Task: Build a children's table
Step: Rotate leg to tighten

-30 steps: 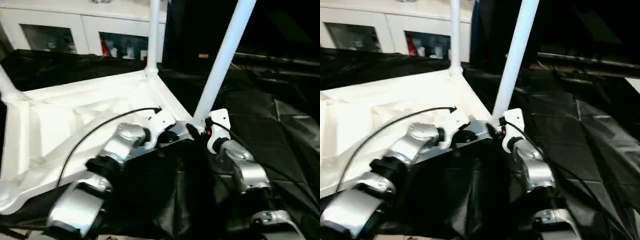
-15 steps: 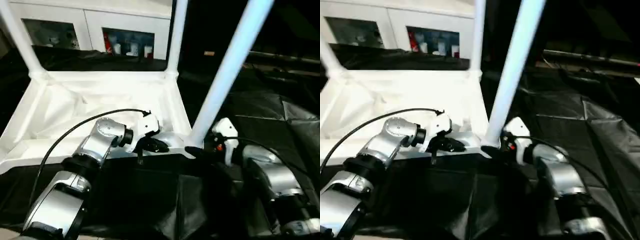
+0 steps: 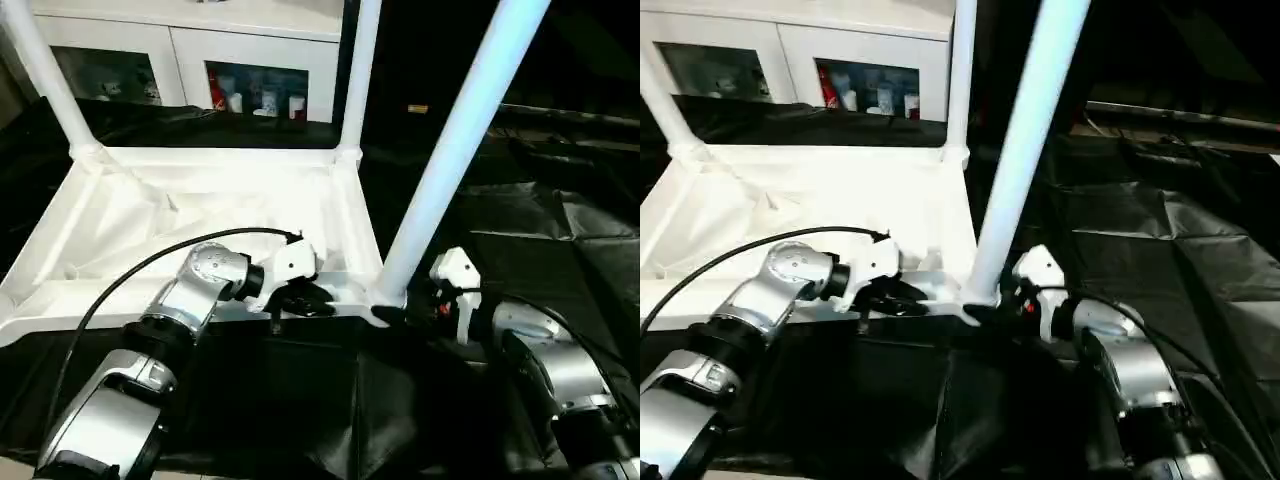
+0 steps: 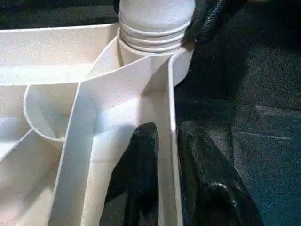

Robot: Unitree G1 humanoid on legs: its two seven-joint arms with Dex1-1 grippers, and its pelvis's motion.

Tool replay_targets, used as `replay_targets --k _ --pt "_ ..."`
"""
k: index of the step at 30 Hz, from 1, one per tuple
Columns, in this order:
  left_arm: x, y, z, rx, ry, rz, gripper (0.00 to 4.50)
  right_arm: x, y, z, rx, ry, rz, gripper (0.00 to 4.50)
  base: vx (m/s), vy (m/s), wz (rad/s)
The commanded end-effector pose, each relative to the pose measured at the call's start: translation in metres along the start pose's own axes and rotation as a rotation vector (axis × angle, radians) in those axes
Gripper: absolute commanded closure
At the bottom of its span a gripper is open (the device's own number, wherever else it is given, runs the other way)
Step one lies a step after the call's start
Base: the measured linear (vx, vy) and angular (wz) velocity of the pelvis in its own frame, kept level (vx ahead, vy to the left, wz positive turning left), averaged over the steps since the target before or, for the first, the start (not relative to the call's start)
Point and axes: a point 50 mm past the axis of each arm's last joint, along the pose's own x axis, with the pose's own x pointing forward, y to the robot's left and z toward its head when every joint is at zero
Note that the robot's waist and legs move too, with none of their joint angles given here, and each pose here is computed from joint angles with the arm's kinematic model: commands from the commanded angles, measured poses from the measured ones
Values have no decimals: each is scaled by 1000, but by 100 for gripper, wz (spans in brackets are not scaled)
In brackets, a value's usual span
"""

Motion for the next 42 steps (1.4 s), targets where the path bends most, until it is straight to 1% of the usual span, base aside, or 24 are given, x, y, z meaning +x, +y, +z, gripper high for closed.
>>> replay_targets --k 1,3,5,7,9,13,18,19,21,22,25,27,29,30,31,32,37,40,42 --pt "4 -9 -23 -70 87 -22 365 5 10 -2 -5 12 75 99 0 0 0" --pt "3 -7 -21 -87 61 -29 365 5 11 -2 -5 11 79 99 0 0 0" --pt "2 -7 -20 -97 50 -39 391 5 11 -3 -6 12 82 99 0 0 0" --pt "2 -8 -21 -101 66 -57 399 5 12 -3 -8 13 82 99 0 0 0" --pt "1 -9 -24 -99 90 -68 431 5 12 -3 -10 15 82 99 0 0 0" --pt "0 -10 -28 -114 134 -92 446 9 9 1 -17 7 55 99 0 0 0" --pt "0 -12 -29 -118 148 -108 446 15 6 0 -37 27 15 99 0 0 0" --pt "1 -12 -28 -116 137 -103 446 18 4 1 -49 32 -4 99 0 0 0" --pt "1 -12 -27 -120 126 -99 446 19 2 1 -48 36 -16 99 0 0 0" --pt "3 -12 -25 -125 103 -89 446 21 0 3 -49 35 -24 99 0 0 0" --pt "4 -12 -25 -129 94 -84 446 23 -2 6 -39 23 -34 99 0 0 0" --pt "4 -12 -25 -130 92 -83 450 24 -3 6 -41 22 -36 127 0 0 0" --pt "4 -12 -25 -134 90 -78 450 25 -3 6 -43 22 -38 137 0 0 0" --pt "4 -12 -24 -135 89 -75 450 26 -3 6 -44 22 -39 154 0 0 0" --pt "4 -11 -24 -133 88 -72 450 27 -3 6 -44 21 -38 154 0 0 0" --pt "3 -11 -24 -133 88 -69 450 27 -3 6 -43 21 -37 163 0 0 0" --pt "4 -10 -24 -138 76 -40 450 29 -1 5 -34 15 -37 175 0 0 0" --pt "9 -7 -24 -144 76 36 450 32 1 0 0 2 -95 176 0 0 0" --pt "14 -5 -23 -151 73 77 450 35 -1 -3 25 -3 -176 176 0 0 0"
